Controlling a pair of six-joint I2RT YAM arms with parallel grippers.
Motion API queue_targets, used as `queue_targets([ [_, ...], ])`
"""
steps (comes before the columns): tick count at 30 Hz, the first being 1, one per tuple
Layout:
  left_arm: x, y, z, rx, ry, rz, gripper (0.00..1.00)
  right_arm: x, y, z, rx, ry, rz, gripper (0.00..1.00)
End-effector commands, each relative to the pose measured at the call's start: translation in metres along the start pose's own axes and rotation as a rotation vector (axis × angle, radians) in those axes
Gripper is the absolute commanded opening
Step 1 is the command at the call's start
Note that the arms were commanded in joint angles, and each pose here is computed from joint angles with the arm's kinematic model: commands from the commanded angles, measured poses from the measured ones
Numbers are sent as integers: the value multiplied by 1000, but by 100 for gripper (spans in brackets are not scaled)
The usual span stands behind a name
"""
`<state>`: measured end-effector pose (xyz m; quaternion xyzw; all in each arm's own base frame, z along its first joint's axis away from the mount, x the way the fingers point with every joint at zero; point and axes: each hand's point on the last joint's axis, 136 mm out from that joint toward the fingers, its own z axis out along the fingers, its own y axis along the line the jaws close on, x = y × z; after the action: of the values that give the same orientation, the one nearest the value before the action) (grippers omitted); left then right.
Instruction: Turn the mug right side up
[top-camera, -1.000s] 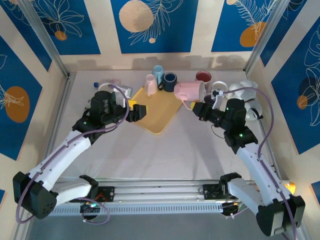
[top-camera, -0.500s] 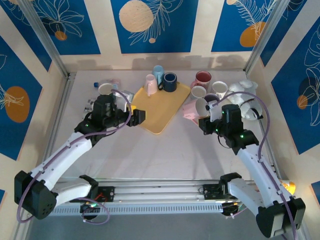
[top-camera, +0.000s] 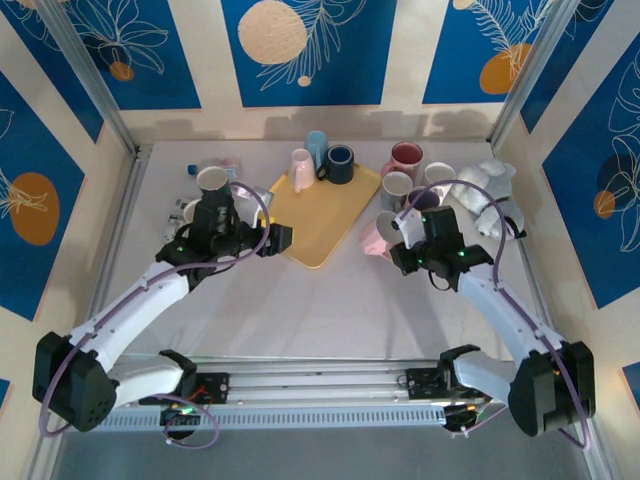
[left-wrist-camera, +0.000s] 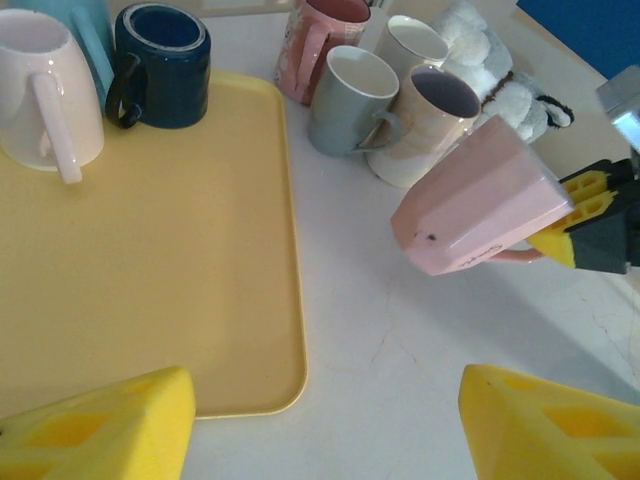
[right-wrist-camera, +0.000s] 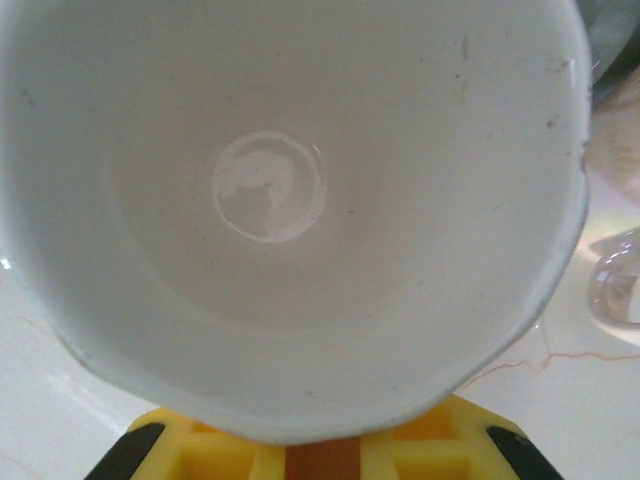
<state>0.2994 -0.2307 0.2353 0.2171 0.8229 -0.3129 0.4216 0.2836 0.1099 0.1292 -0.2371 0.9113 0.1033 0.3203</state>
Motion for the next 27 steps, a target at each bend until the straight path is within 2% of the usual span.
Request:
queue_targets([
  [1, 12, 2, 3, 11, 46, 22, 68, -38, -9, -6, 44, -91, -84, 0],
  [11, 23, 12, 16, -18, 94, 47, 67, -37, -40, 25, 165, -35, -63, 0],
  [15, 31, 17, 19, -40, 147, 46, 65, -37, -48, 32, 194, -17, -43, 1],
  [20, 41, 21, 21, -62, 203, 44, 64, -38, -49, 35, 198, -11, -40, 2],
  [27, 45, 20, 22, -55, 220, 39, 64, -32, -47, 43, 199, 22, -66, 7],
])
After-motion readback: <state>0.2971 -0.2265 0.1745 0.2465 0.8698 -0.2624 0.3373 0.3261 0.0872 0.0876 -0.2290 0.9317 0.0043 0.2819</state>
